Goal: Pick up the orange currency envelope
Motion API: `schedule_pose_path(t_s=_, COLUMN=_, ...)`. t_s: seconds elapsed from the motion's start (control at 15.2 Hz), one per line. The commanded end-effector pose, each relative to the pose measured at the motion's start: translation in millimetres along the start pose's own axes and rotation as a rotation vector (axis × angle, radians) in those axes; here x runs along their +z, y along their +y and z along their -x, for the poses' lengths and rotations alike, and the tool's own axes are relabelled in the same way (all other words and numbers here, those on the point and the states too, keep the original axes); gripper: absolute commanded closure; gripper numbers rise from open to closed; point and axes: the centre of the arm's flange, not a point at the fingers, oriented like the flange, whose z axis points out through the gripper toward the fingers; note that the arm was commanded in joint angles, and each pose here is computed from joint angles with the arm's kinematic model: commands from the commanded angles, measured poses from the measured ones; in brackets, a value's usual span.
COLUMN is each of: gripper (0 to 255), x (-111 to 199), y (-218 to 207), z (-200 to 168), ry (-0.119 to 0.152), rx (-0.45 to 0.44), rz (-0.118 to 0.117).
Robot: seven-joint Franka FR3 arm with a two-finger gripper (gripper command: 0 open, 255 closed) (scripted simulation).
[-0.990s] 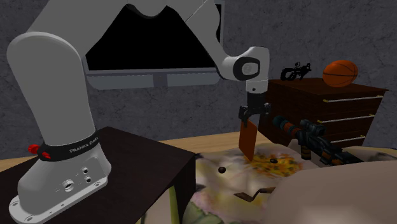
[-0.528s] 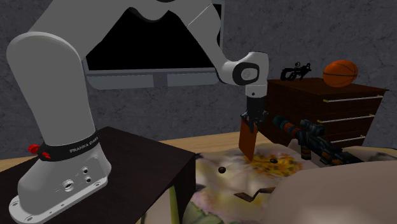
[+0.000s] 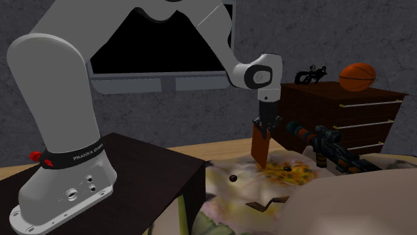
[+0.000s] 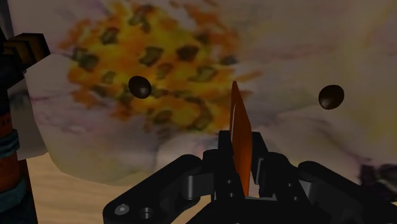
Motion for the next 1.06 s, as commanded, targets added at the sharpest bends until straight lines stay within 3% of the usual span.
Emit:
schedule_pose_path(t_s=0.0, gripper=255, x=-8.3, y=0.5, z=1.0, ry=0.000, rx=0.000, rz=0.000)
schedule_pose_path(t_s=0.99, gripper=255, x=-77.5, y=3.7, z=5.6, ry=0.000, rx=0.000, rz=0.000)
